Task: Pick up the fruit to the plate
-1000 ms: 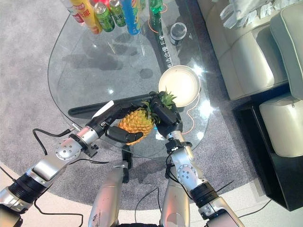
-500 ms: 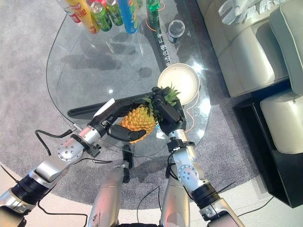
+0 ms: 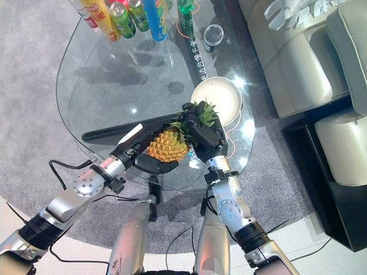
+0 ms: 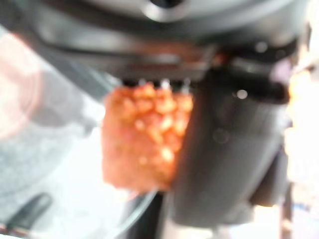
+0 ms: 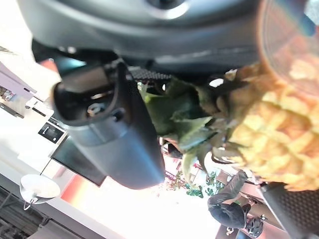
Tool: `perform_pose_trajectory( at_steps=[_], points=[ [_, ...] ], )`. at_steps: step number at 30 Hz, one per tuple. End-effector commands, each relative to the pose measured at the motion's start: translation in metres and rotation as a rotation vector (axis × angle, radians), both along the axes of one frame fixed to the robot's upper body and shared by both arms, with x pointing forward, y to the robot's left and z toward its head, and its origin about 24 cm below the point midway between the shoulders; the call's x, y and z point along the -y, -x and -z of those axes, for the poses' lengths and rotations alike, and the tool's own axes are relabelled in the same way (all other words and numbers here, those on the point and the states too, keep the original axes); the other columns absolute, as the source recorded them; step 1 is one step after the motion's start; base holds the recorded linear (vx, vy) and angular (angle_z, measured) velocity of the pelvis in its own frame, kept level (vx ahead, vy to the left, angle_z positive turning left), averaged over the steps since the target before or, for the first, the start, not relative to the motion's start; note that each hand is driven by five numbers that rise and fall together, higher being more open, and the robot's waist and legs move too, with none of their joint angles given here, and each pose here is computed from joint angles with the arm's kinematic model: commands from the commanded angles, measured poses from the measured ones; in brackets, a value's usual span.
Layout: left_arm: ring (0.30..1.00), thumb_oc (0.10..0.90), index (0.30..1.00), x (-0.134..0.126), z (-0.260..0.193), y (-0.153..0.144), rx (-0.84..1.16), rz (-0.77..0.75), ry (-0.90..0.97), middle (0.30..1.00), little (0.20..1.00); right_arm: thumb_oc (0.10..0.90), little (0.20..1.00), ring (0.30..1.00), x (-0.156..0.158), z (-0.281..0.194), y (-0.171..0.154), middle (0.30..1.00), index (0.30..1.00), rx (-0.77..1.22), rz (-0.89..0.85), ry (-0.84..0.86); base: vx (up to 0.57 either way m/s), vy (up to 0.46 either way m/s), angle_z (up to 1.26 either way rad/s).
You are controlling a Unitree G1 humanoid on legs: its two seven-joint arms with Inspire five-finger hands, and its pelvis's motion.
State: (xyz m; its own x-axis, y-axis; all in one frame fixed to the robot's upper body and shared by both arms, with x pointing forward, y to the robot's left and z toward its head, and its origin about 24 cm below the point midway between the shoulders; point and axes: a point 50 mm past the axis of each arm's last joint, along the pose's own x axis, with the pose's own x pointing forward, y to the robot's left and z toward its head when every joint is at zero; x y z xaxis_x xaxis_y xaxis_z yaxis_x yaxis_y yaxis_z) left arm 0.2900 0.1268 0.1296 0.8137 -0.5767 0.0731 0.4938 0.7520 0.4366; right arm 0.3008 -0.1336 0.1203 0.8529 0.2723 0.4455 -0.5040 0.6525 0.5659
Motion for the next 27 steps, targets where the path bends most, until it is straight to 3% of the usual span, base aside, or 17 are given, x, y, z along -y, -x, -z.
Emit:
perform_pose_trajectory(
  at_steps=[1, 9, 19, 27],
  points=[
    [0.9, 0.8, 0.9, 0.016, -0.019, 0.015, 0.076, 0.092, 0.07, 0.9, 0.9, 0.1, 0.2, 0.3, -0.036, -0.102, 0.039, 0.3, 0.3, 0.575, -0.235, -0.156, 0.0, 0.0, 0.0],
    [0.9, 0.8, 0.9, 0.011, -0.018, 0.013, 0.075, 0.063, 0.061, 0.9, 0.9, 0.1, 0.2, 0.3, -0.027, -0.099, 0.035, 0.3, 0.3, 0.564, -0.099, -0.061, 0.0, 0.0, 0.0],
    [0.9, 0.8, 0.9, -0.005, -0.012, 0.005, 0.073, -0.057, 0.02, 0.9, 0.9, 0.1, 0.2, 0.3, 0.004, -0.105, 0.029, 0.3, 0.3, 0.612, 0.28, 0.224, 0.0, 0.0, 0.0],
    [0.9, 0.8, 0.9, -0.014, -0.006, 0.006, 0.049, -0.1, 0.021, 0.9, 0.9, 0.1, 0.2, 0.3, 0.022, -0.111, 0.029, 0.3, 0.3, 0.632, 0.469, 0.316, 0.0, 0.0, 0.0]
  ],
)
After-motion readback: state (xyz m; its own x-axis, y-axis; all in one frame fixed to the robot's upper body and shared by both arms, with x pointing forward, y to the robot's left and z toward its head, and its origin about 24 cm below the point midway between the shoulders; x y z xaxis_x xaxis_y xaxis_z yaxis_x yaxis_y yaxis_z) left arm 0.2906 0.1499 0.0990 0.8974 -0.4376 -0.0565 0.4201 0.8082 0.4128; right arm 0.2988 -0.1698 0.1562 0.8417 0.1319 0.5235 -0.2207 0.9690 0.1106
